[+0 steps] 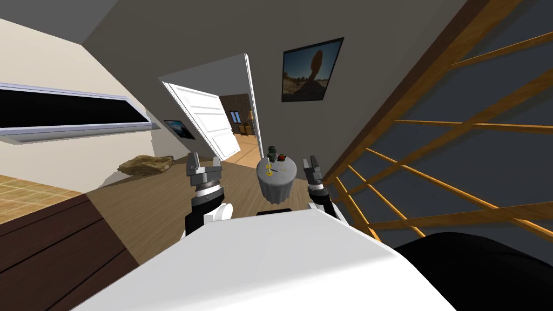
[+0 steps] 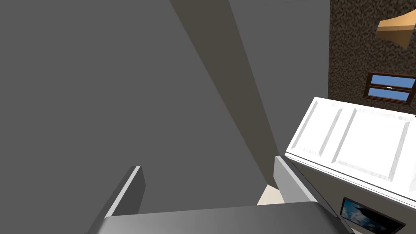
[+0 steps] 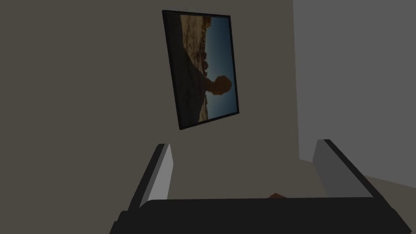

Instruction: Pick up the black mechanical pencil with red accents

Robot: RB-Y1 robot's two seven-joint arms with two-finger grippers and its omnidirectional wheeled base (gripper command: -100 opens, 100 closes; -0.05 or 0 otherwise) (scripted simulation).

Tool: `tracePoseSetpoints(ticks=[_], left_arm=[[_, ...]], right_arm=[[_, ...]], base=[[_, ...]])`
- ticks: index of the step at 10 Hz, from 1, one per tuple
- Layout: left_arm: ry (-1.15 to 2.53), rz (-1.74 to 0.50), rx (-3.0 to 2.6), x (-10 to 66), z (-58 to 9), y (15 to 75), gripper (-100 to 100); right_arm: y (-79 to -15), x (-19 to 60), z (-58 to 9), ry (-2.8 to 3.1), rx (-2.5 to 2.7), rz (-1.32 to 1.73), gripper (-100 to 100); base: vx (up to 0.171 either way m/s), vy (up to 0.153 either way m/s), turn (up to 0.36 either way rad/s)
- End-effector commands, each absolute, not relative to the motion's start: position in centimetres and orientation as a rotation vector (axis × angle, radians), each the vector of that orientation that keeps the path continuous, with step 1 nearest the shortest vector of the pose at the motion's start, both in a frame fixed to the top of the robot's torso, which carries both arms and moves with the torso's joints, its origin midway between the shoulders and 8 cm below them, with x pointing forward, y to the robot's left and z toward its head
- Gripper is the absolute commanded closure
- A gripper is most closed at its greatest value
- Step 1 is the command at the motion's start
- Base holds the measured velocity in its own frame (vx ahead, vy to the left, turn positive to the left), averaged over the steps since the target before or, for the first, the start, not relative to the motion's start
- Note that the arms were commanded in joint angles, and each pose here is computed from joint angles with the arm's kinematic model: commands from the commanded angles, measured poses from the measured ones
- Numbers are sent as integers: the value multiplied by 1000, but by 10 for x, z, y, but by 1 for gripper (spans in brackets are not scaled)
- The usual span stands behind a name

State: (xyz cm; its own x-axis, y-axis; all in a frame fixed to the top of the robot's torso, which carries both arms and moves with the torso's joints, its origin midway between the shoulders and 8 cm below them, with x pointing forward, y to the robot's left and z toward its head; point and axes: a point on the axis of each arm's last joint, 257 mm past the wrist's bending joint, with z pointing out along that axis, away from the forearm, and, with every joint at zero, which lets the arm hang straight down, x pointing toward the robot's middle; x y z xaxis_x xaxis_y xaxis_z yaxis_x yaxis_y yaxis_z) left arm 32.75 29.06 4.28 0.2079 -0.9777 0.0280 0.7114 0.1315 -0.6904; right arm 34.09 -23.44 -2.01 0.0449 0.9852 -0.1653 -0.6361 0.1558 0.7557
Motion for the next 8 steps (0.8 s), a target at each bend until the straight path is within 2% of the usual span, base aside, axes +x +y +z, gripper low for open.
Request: tracePoseSetpoints(ticks=[1,4,5,8], left_arm=[[495,-1301,-658,328,43,291,0],[496,-1301,-658,328,43,291,0],[495,-1301,-658,328,43,291,0],[496,-1301,-658,328,43,291,0]], right_arm=[[-230,343,-46,860,576,1333,-100],[-225,341,-92,1003,579,1311,-100],[-222,338,-110,1054,585,1302,-100],[-222,333,-144,1157,584,1279,-100]], base=[[-40,-57,301],[-51,-52,185],[-62,-58,371],[-37,-35,162]])
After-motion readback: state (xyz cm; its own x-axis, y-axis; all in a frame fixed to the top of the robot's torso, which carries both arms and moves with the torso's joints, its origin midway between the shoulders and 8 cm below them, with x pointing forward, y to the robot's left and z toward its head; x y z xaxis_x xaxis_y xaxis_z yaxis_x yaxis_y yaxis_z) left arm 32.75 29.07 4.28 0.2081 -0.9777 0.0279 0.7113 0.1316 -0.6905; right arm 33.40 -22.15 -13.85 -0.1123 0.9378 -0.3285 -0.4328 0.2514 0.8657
